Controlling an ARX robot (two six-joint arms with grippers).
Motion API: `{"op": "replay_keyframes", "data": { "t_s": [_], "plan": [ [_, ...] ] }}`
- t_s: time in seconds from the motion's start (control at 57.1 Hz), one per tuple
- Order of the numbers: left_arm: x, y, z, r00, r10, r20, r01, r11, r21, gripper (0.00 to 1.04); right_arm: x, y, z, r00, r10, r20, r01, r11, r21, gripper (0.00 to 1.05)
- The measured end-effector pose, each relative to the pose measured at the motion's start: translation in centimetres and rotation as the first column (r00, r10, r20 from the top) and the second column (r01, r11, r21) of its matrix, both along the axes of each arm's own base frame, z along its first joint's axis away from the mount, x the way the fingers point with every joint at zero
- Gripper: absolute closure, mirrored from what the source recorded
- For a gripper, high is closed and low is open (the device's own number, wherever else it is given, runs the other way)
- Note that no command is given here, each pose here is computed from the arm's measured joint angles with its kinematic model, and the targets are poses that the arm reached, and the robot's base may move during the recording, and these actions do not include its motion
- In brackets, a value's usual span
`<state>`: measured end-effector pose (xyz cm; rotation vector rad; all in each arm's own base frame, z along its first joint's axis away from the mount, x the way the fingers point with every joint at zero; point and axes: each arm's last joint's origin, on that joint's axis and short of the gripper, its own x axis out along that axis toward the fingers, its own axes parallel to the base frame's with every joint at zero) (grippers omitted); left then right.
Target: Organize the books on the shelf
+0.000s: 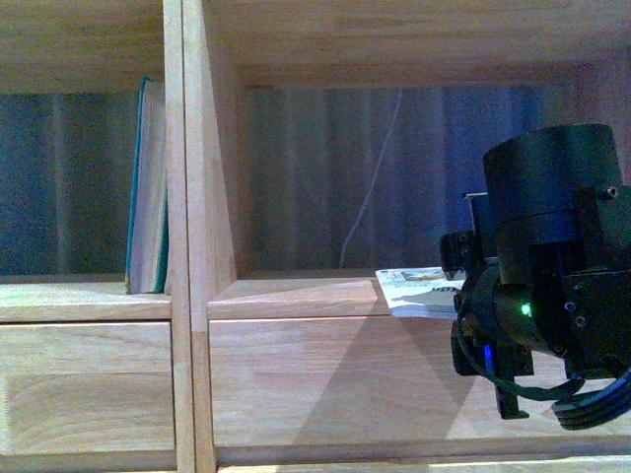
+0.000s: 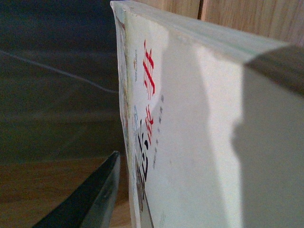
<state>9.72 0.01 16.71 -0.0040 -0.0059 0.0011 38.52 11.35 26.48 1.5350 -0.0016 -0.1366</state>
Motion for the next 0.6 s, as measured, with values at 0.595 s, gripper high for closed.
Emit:
{"op": "replay_keyframes", "data": {
  "t_s": [0.595],
  "plan": [
    [0.5, 1.3, 3.5, 0.931, -0.365, 0.005, 0.365, 0.928, -0.078, 0.07, -0.8, -0.9, 1.1, 0.997, 0.052, 0.055, -0.053, 0.999, 0.014, 0.97]
  ]
}}
